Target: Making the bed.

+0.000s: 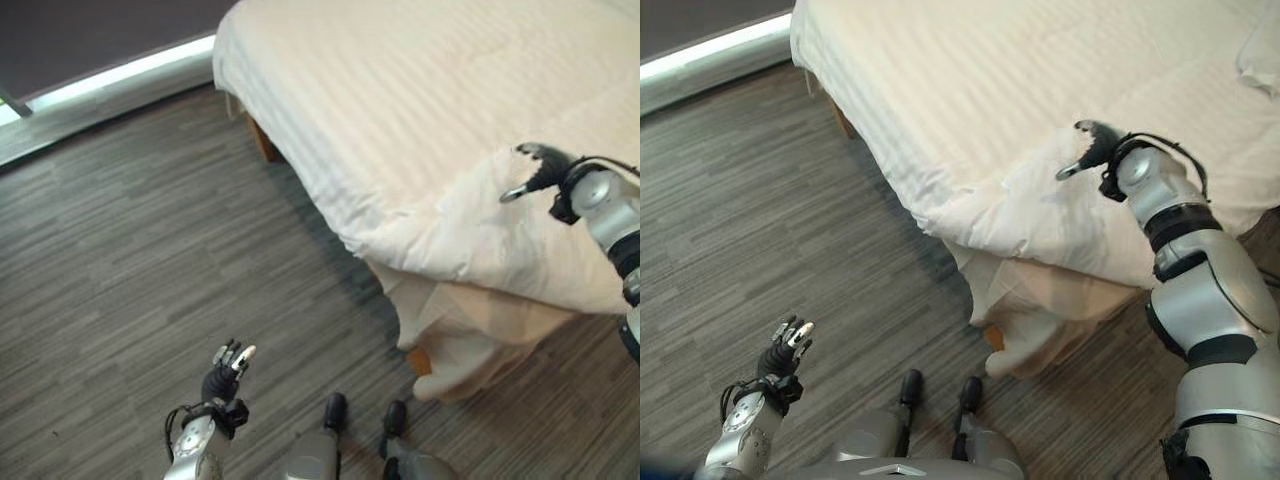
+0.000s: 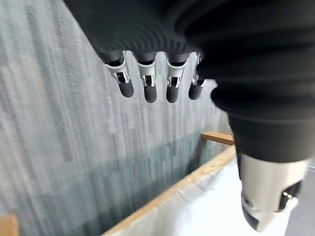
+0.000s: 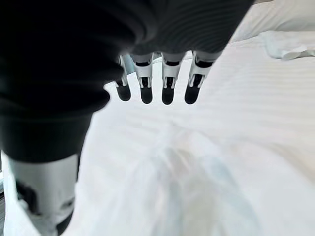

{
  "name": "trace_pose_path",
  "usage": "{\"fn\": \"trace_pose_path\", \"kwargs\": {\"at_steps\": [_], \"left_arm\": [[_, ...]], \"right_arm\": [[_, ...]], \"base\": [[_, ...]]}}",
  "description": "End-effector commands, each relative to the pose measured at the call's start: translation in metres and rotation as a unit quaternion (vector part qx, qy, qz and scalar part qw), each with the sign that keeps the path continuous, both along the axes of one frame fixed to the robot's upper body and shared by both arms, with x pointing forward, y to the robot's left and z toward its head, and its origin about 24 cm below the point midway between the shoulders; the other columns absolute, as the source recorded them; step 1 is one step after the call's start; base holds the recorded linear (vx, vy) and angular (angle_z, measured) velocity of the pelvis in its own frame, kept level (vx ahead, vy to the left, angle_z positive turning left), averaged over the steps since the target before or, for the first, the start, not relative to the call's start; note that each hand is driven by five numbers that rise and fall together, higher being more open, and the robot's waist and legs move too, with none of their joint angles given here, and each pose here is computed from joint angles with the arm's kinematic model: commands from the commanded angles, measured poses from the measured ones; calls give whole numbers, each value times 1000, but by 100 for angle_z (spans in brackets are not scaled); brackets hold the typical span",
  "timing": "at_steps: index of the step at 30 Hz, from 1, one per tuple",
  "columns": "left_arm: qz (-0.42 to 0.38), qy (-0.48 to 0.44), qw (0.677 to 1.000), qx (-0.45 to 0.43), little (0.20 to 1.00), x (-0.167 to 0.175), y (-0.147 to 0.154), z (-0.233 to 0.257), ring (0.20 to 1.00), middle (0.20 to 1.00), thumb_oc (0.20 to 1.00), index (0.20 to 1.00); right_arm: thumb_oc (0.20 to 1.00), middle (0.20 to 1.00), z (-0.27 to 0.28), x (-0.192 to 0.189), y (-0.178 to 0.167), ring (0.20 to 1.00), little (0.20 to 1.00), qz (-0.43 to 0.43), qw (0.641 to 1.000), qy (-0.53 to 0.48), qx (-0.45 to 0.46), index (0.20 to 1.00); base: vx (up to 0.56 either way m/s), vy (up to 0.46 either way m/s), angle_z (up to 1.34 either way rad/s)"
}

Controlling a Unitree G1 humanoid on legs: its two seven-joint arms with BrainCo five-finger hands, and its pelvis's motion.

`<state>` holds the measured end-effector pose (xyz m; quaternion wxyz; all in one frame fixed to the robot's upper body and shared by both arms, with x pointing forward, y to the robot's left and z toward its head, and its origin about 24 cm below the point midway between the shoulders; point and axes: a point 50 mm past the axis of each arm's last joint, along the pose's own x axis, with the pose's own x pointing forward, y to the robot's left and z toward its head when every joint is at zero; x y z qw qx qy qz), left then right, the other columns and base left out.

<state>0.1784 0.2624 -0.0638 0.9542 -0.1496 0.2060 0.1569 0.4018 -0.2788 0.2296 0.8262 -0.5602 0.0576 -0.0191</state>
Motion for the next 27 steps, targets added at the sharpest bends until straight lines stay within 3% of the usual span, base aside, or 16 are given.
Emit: {"fn": "trace_pose_path", "kwargs": {"at_steps": [1, 8, 12, 14, 17, 19, 20, 21, 25, 27], "left_arm": [[-4, -42, 999, 20, 1000, 16, 15, 20, 1000, 1000, 1000, 1000], [-6, -77, 997, 9, 1000, 30, 8, 31, 1000, 1000, 1000, 1000], [2, -135, 991, -5, 1000, 47, 2, 53, 1000, 1000, 1000, 1000], [-2, -137, 990, -24, 1000, 54, -13, 50, 1000, 1000, 1000, 1000], [8, -124, 991, -46, 1000, 54, -23, 41, 1000, 1000, 1000, 1000], [18, -121, 991, -55, 1000, 55, -24, 39, 1000, 1000, 1000, 1000], [23, -122, 991, -58, 1000, 56, -25, 39, 1000, 1000, 1000, 1000], [29, -124, 990, -58, 1000, 56, -23, 39, 1000, 1000, 1000, 1000], [58, -127, 988, -68, 1000, 57, -23, 39, 1000, 1000, 1000, 1000], [81, -132, 985, -73, 1000, 58, -19, 41, 1000, 1000, 1000, 1000]], "right_arm": [[1000, 1000, 44, 0, 3, 1000, 1000, -1, 997, -58, -57, 1000], [1000, 1000, 59, 2, 9, 1000, 1000, -2, 995, -86, -55, 1000], [1000, 1000, 66, -4, -13, 1000, 1000, -49, 991, -72, -101, 1000], [1000, 1000, 43, -9, -35, 1000, 1000, -94, 989, -30, -107, 1000], [1000, 1000, -6, -10, -37, 1000, 1000, -93, 991, 27, -91, 1000], [1000, 1000, -40, -7, -20, 1000, 1000, -56, 991, 65, -107, 1000], [395, 395, -57, -6, -8, 395, 395, -31, 990, 80, -108, 395], [200, 200, -73, -6, 6, 200, 200, -2, 991, 89, -100, 200], [200, 200, -144, -26, 70, 200, 200, 112, 986, 123, 5, 200], [200, 200, -198, -61, 109, 200, 200, 169, 967, 177, 69, 200]], "base": [[0, 0, 0], [-33, 1, -1], [-101, -51, -8], [-38, -26, 4], [31, 18, 14], [26, 39, 2], [27, 50, -9], [29, 57, -9], [35, 65, -13], [32, 64, -27]]}}
